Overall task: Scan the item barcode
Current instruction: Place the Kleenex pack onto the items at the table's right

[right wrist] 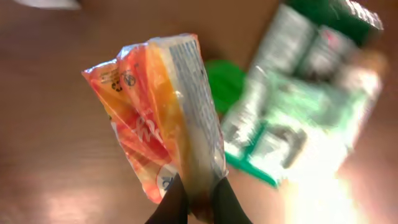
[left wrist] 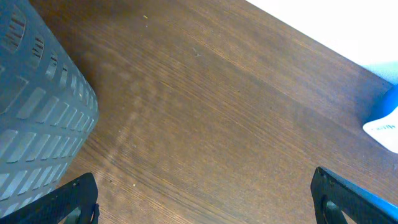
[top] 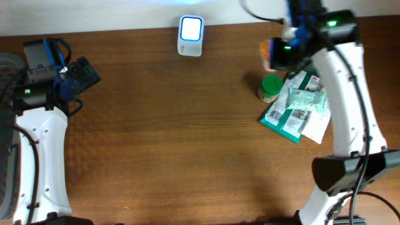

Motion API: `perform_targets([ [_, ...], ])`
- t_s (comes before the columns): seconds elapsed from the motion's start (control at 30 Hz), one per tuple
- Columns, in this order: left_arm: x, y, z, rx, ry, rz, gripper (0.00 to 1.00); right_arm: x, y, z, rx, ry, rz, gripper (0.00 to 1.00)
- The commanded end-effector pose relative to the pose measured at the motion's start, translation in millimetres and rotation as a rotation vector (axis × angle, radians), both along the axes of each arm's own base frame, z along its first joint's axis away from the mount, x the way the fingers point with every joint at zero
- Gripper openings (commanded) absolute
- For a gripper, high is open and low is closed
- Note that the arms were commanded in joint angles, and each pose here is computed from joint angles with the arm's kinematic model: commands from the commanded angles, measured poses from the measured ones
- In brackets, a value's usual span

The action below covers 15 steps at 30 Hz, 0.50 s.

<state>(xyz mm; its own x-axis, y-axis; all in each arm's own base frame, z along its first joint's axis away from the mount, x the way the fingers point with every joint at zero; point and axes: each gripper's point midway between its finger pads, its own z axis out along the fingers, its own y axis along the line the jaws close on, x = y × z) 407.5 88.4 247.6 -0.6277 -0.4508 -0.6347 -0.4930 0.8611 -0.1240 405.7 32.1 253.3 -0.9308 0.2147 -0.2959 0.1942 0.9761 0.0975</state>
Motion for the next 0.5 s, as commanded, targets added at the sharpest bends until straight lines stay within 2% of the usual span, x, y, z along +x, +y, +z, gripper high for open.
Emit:
perform_targets([
  [0.0, 0, -1, 12, 0.008, -0.029, -0.010, 0.99, -3, -41, -27, 0.018, 0.116, -0.137, 0.04],
  [0.17, 0, -1, 12, 0.008, -0.029, -0.010, 0.99, -3, -83, -83, 0.016, 0.293, -0.239, 0.04],
  [0.33, 0, -1, 12, 0.008, -0.029, -0.010, 0.99, -6, -82, -133, 0.022, 0.447, -0.238, 0.06],
  [0.43, 0, -1, 12, 0.008, -0.029, -0.010, 0.99, -10, -82, -138, 0.022, 0.474, -0.238, 0.38],
  [0.47, 0, -1, 12, 0.008, -0.029, -0.010, 0.99, -11, -82, -137, 0.022, 0.478, -0.238, 0.45],
])
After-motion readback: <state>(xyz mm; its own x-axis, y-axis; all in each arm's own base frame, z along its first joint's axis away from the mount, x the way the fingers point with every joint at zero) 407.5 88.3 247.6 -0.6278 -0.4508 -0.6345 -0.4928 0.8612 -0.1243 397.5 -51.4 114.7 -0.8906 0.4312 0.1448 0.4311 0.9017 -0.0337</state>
